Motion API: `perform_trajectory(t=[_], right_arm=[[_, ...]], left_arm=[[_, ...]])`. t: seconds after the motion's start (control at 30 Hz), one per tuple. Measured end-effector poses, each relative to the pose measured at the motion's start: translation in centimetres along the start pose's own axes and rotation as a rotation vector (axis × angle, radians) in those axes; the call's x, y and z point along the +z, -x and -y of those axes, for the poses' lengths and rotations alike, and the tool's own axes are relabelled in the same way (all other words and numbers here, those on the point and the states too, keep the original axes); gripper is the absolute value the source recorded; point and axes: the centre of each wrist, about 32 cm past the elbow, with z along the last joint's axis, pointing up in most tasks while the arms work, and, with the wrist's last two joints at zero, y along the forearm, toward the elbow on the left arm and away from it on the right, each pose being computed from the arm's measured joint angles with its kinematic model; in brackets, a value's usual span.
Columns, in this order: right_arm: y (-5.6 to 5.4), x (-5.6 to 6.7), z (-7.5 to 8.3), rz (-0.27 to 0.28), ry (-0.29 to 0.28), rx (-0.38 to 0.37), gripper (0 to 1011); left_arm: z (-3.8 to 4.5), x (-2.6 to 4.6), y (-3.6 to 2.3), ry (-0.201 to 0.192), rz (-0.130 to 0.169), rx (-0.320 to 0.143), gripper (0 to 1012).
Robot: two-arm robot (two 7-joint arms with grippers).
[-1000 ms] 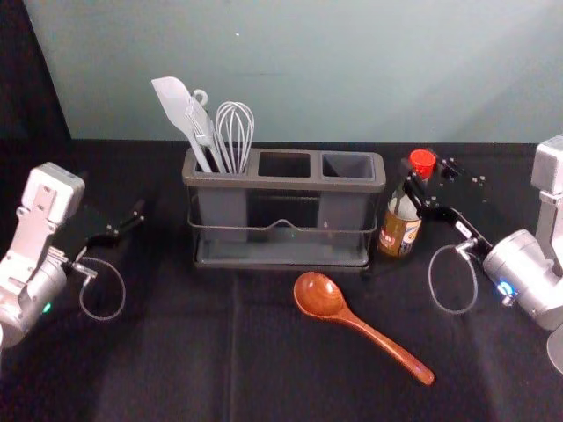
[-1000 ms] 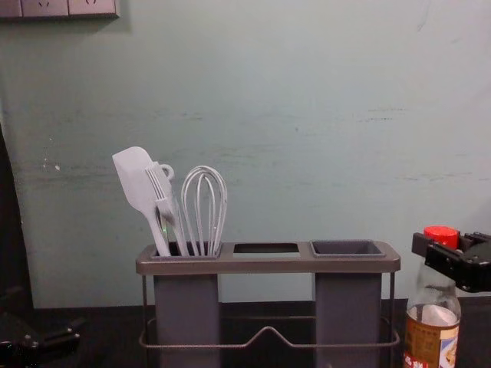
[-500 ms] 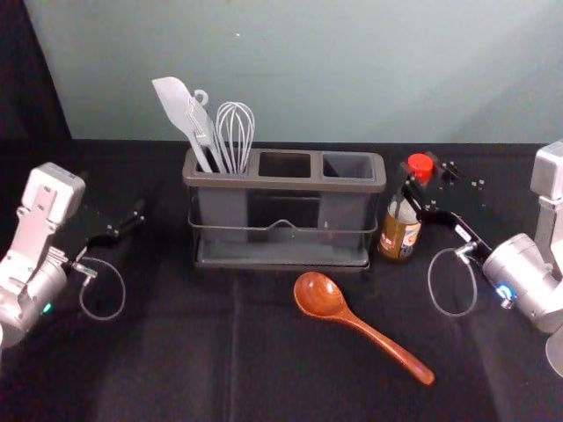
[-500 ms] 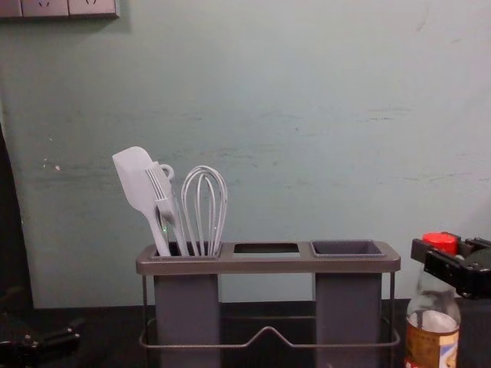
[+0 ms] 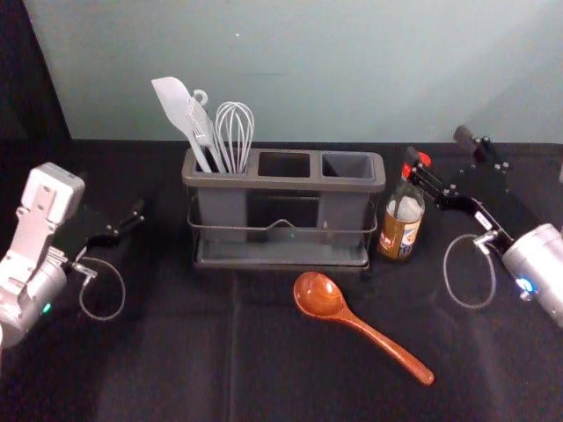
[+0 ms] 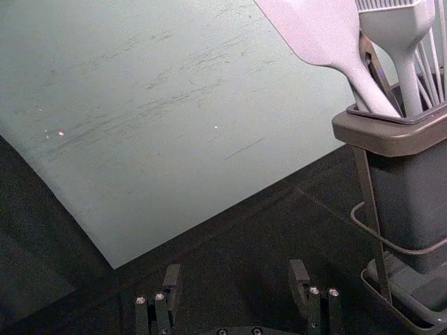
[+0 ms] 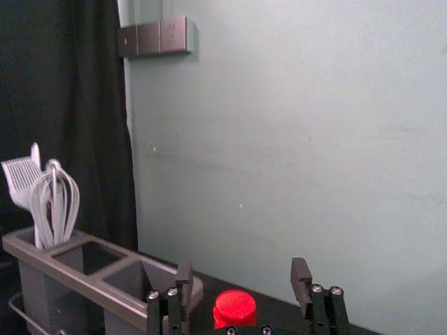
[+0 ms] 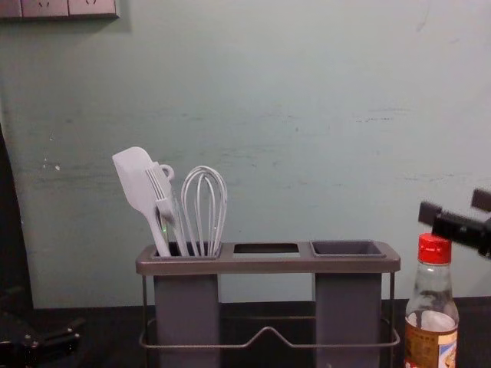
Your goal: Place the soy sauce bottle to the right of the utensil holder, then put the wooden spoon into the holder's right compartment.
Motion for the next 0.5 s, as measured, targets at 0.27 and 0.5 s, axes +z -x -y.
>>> perform_trajectory(t=[0.27,0.5], right_arm=[[2.4,2.3,1.9,0.041,-0.042,0.009,1004],[5.3,1.9,3.7,0.040,-0.013,0.070,1004]], left_arm=[[0.00,0.00,0.00,0.000,0.000,0.000,1000],[0.00,0.00,0.00,0.000,0.000,0.000,1000]])
